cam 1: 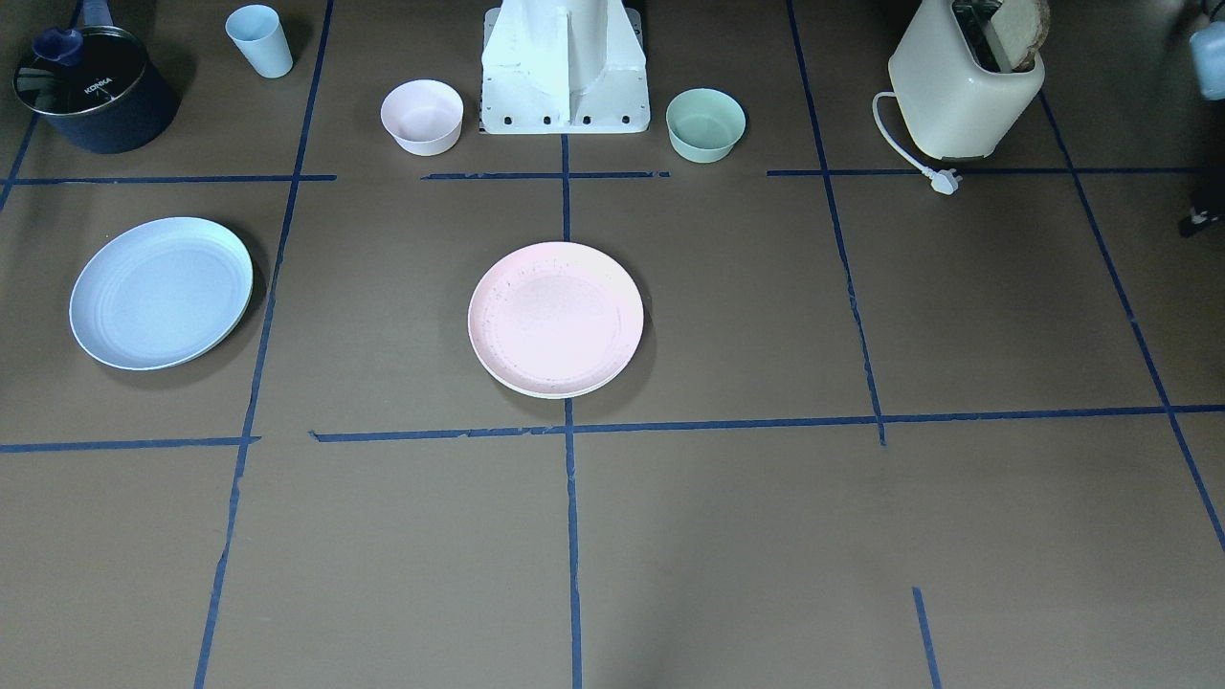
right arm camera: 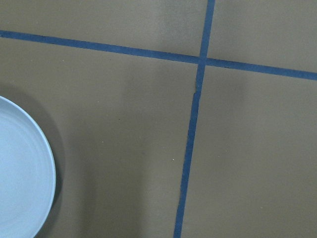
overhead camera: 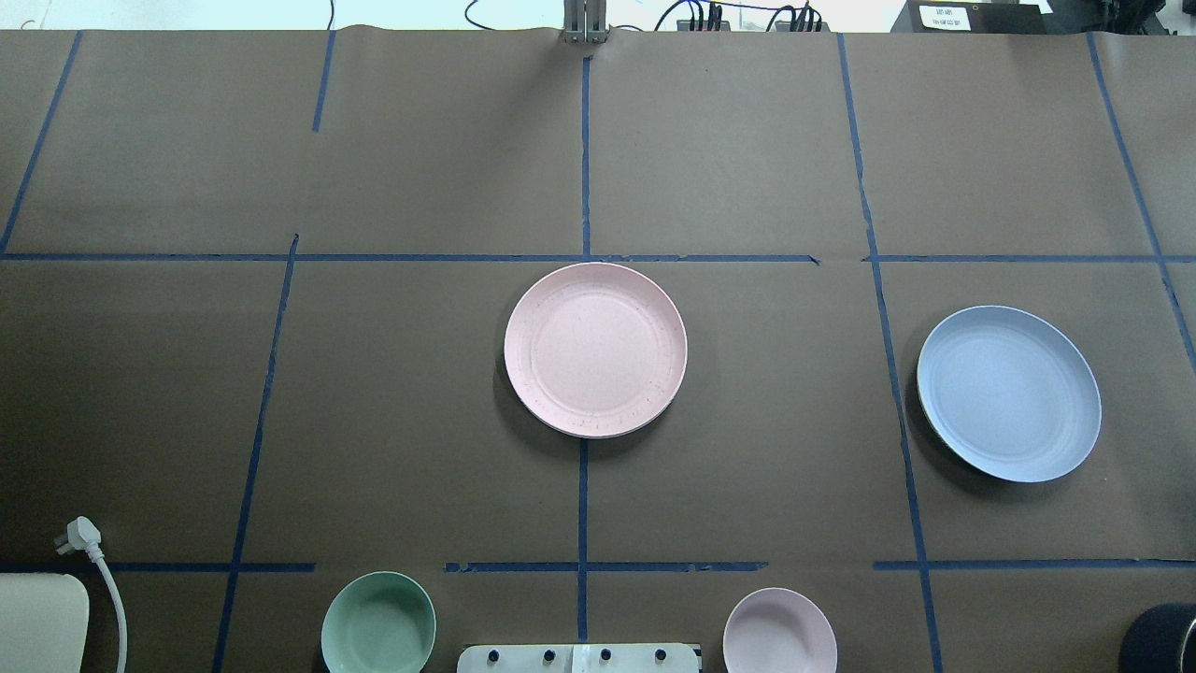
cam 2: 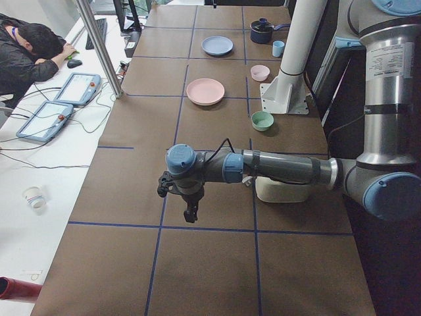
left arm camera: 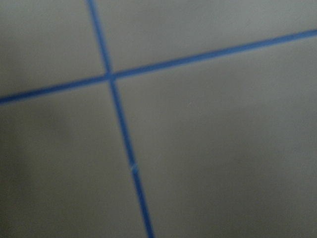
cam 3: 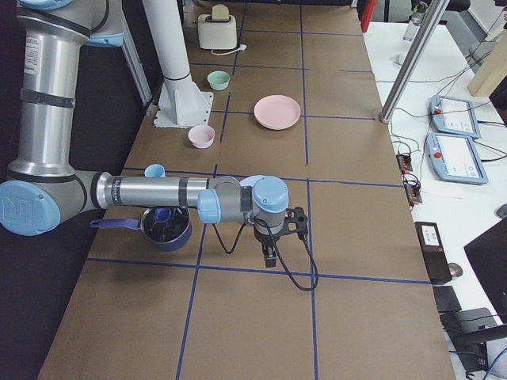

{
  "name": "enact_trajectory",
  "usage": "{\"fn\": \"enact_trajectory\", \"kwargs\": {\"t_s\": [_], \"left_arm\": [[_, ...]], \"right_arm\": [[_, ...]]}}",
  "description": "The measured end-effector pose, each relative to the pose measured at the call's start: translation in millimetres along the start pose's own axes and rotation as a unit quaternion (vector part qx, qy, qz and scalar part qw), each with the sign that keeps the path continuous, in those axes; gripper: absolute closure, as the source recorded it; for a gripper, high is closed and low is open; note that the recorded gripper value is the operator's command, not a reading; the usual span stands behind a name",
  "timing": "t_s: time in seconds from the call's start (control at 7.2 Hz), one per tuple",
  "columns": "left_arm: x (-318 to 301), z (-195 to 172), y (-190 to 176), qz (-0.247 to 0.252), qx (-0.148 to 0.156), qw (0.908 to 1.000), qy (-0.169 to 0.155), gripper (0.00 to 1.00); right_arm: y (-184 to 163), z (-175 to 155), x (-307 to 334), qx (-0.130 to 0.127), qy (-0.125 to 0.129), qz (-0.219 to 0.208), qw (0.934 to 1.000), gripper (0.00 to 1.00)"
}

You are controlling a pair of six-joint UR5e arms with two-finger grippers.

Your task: Stack three plates with pink and blue

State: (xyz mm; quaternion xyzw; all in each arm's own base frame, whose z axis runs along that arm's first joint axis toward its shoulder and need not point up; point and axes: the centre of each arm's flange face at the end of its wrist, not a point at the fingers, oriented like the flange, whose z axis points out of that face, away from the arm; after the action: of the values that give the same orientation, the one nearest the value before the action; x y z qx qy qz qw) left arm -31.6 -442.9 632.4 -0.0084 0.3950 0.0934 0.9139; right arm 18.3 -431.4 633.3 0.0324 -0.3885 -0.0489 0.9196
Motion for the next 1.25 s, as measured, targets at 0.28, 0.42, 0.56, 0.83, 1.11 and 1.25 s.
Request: {"fn": "enact_trajectory", "kwargs": {"t_s": [0.28, 0.42, 0.56, 0.83, 1.11, 1.25], "left_arm": [[-10, 2, 13, 0.002, 0.005, 1.0, 0.007, 0.0], [-10, 2, 14, 0.003, 0.008, 0.9999, 0.011, 0.0], [-9, 2, 14, 0.004, 0.009, 0.9999, 0.013, 0.0], [-8, 1, 15, 0.004, 0.01, 0.9998, 0.014, 0.0], [-8, 1, 15, 0.005, 0.01, 0.9998, 0.014, 0.0], [-8, 1, 15, 0.005, 0.011, 0.9998, 0.014, 0.0]], "right_arm": [[-1, 36, -33, 0.03, -0.024, 0.044, 0.9983, 0.0], [1, 61, -53, 0.047, -0.04, 0.067, 0.9958, 0.0], [2, 86, -79, 0.057, -0.049, 0.083, 0.9937, 0.0], [7, 125, -130, 0.056, -0.046, 0.079, 0.9942, 0.02], [15, 142, -146, 0.05, -0.037, 0.066, 0.9959, 0.58], [19, 147, -146, 0.046, -0.033, 0.063, 0.9964, 0.66]]}}
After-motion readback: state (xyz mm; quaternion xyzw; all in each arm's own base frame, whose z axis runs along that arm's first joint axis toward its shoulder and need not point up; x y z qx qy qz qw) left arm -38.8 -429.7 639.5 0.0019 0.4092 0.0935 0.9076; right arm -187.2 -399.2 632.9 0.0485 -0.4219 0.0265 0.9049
